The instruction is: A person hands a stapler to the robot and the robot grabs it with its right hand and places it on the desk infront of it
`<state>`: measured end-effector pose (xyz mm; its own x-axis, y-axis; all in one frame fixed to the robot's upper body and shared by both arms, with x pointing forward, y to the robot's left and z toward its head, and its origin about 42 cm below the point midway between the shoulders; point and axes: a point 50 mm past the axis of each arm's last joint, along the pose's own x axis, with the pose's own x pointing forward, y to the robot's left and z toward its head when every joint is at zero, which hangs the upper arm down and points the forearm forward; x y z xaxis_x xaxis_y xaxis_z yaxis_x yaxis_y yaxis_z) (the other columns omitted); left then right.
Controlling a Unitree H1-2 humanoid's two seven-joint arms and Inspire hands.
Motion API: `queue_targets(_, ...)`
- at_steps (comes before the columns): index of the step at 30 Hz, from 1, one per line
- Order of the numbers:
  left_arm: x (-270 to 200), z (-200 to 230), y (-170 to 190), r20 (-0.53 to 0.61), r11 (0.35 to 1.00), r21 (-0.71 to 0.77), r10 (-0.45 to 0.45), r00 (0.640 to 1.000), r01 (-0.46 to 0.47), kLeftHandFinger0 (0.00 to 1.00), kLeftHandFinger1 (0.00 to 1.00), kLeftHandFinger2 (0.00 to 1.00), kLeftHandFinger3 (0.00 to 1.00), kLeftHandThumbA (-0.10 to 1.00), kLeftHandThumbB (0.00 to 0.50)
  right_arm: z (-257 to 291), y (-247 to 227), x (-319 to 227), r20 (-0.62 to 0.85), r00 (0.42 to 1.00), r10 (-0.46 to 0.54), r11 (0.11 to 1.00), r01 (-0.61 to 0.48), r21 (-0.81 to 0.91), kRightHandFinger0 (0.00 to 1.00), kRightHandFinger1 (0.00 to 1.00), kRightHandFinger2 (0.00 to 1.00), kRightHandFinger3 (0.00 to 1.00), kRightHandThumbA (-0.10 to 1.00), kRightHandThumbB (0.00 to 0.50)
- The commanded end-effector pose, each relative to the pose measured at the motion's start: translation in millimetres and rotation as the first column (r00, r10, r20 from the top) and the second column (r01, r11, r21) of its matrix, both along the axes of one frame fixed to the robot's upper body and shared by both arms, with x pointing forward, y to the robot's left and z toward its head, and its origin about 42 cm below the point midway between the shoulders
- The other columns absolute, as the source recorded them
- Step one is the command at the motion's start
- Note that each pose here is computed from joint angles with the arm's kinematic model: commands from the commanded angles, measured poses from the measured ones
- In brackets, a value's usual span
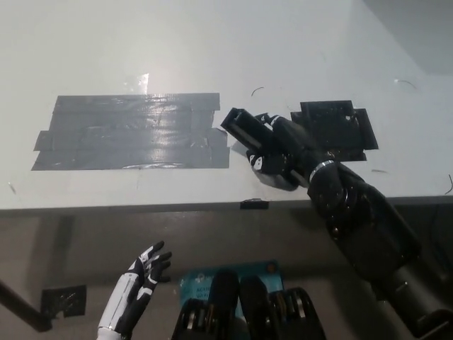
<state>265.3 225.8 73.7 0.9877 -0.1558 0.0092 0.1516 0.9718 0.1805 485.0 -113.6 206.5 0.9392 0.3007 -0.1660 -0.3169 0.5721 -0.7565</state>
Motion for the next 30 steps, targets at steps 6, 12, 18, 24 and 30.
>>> queue_targets(6, 1, 8, 5, 0.028, 1.000, -0.008, -0.006, 1.000, 0.006, 0.79, 0.85, 0.84, 0.90, 0.87, 0.463, -15, -16, 8, -0.086, 0.996, -0.006, 0.982, -0.010, -0.188, 0.58, 1.00, 1.00, 1.00, 0.30, 0.259)
queue_targets(12, 4, 14, 9, 0.049, 1.000, 0.007, -0.003, 0.999, 0.003, 0.77, 0.86, 0.85, 0.85, 0.88, 0.440, -11, -10, 6, -0.153, 0.988, 0.036, 0.957, -0.078, -0.281, 1.00, 1.00, 1.00, 1.00, 0.68, 0.429)
queue_targets(18, 3, 15, 11, 0.051, 1.000, 0.015, -0.007, 0.999, 0.006, 0.77, 0.86, 0.87, 0.85, 0.89, 0.431, -5, -13, 3, -0.075, 0.997, 0.025, 0.973, -0.041, -0.226, 1.00, 1.00, 1.00, 1.00, 0.88, 0.448)
queue_targets(24, 3, 14, 14, 0.055, 1.000, 0.021, 0.001, 0.998, -0.002, 0.76, 0.86, 0.86, 0.83, 0.90, 0.429, 1, -19, 1, -0.007, 1.000, -0.003, 0.987, 0.002, -0.158, 1.00, 1.00, 1.00, 1.00, 1.00, 0.445)
queue_targets(30, -5, 9, 13, 0.039, 1.000, 0.010, 0.007, 0.999, -0.007, 0.76, 0.85, 0.86, 0.82, 0.89, 0.435, 21, -27, -2, 0.055, 0.998, -0.020, 0.997, 0.024, -0.072, 1.00, 1.00, 1.00, 1.00, 1.00, 0.485)
